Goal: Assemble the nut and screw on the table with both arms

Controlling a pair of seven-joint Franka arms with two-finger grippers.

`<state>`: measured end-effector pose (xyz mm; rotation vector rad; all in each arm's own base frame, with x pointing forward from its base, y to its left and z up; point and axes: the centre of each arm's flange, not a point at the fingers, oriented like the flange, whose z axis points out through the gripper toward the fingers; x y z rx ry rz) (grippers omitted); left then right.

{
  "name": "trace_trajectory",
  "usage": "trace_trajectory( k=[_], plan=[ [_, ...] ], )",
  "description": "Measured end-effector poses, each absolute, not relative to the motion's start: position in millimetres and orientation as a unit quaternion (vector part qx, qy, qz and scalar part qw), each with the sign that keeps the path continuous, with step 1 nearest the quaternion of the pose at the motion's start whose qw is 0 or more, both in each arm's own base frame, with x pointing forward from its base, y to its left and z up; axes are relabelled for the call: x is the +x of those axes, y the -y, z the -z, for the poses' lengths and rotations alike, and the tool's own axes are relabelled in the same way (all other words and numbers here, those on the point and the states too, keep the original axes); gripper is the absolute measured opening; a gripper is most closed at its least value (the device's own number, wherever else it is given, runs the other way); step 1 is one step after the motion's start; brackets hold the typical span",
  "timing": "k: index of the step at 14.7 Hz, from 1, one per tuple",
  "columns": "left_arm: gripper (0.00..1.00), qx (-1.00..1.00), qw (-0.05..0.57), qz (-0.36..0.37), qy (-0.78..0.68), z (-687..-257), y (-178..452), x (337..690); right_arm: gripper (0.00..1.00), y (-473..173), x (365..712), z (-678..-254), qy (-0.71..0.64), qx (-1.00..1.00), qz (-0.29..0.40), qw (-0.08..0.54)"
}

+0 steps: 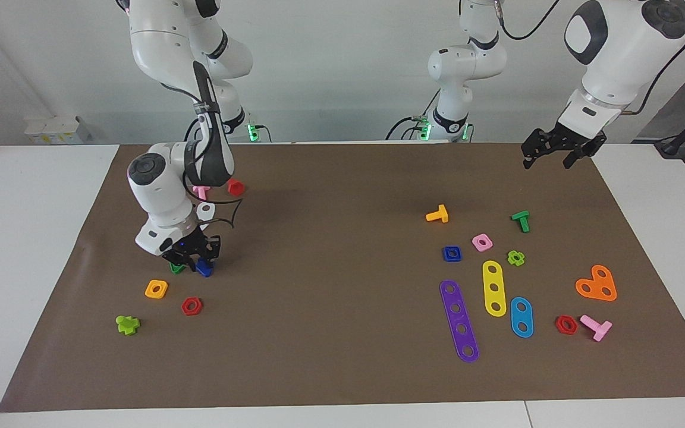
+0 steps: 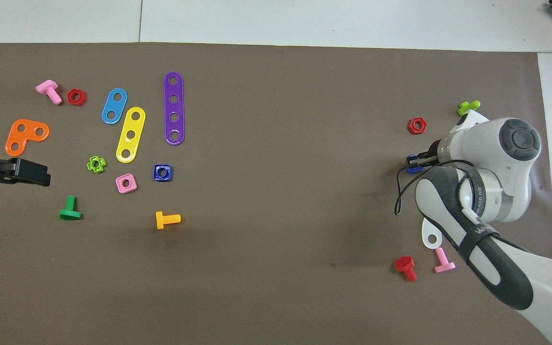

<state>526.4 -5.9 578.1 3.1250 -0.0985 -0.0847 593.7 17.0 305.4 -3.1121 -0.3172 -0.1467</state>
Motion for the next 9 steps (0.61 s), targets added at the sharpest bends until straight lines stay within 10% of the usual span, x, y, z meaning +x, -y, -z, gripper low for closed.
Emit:
trace_trajectory(
  k=[9],
  plan=[
    [1.0, 0.999, 0.007, 0.027, 0.031, -578.1, 5.9, 526.4, 0.38, -17.8, 592.3, -303.8, 0.104, -0.994, 0.041, 0.006]
  ],
)
